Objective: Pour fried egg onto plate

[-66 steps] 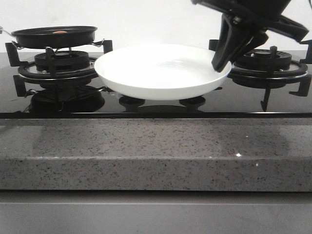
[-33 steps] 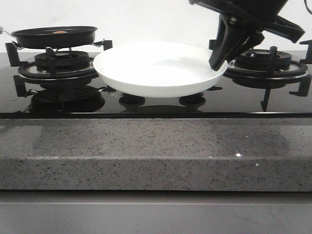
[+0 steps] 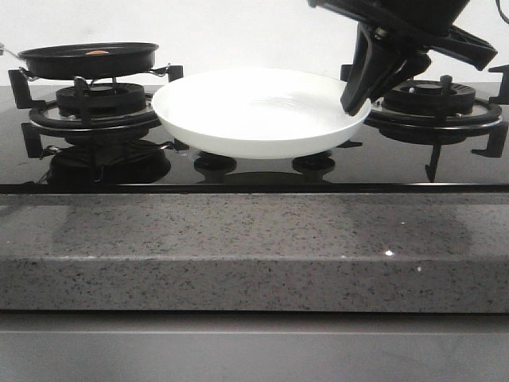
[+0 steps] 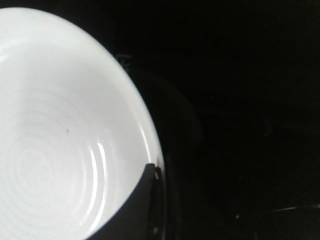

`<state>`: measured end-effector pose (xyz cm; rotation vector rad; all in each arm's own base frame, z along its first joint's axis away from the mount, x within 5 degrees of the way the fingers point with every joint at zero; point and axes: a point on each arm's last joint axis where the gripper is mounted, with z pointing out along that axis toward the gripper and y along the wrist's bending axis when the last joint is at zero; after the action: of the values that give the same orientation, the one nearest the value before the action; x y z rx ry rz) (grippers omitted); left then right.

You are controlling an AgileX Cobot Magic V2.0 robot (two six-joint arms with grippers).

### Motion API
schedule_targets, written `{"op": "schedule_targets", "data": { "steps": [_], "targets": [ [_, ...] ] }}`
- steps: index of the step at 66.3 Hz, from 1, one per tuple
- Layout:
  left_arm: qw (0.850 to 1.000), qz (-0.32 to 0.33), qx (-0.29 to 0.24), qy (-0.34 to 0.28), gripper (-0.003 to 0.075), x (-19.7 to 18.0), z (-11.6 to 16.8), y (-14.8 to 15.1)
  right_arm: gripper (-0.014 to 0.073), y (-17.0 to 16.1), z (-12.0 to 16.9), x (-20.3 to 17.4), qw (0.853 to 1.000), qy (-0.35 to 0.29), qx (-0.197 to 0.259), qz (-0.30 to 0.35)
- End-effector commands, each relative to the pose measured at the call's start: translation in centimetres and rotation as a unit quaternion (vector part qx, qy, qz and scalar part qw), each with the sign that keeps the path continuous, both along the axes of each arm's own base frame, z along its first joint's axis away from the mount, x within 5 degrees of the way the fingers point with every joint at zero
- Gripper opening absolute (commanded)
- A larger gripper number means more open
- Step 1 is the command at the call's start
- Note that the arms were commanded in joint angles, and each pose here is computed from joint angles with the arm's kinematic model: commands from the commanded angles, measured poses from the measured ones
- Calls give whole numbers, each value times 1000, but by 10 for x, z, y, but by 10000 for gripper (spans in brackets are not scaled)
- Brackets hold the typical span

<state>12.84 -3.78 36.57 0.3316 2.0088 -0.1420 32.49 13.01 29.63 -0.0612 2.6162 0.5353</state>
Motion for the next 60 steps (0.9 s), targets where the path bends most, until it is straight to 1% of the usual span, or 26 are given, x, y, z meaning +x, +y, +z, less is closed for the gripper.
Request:
{"op": "schedule_targets", "data": {
  "steps": [1,10,20,25,34,41,48,56,60],
  "targets": [
    [997,17,-26,-66,477,5,20,2,-111,-1,20,-1,999,-42,13,-4],
    [997,61,-17,-46,476,20,27,12,-111,-1,20,-1,999,-42,13,-4],
    [991,131,-10,-15,473,45,43,31,-111,-1,20,-1,999,-42,13,-4],
    [986,166,-24,2,473,64,46,43,-111,-1,20,-1,999,-42,13,-4],
    [980,190,-53,26,473,91,48,61,-111,-1,20,-1,999,-42,13,-4],
    [977,184,-89,55,473,110,45,74,-111,-1,20,-1,999,-42,13,-4],
    [973,168,-137,82,473,129,39,90,-111,-1,20,-1,999,-42,13,-4],
    [960,134,-219,108,473,151,27,108,-111,-1,20,-1,999,-42,13,-4],
    [951,117,-261,117,473,160,19,113,-111,-1,20,-1,999,-42,13,-4]
  ]
}}
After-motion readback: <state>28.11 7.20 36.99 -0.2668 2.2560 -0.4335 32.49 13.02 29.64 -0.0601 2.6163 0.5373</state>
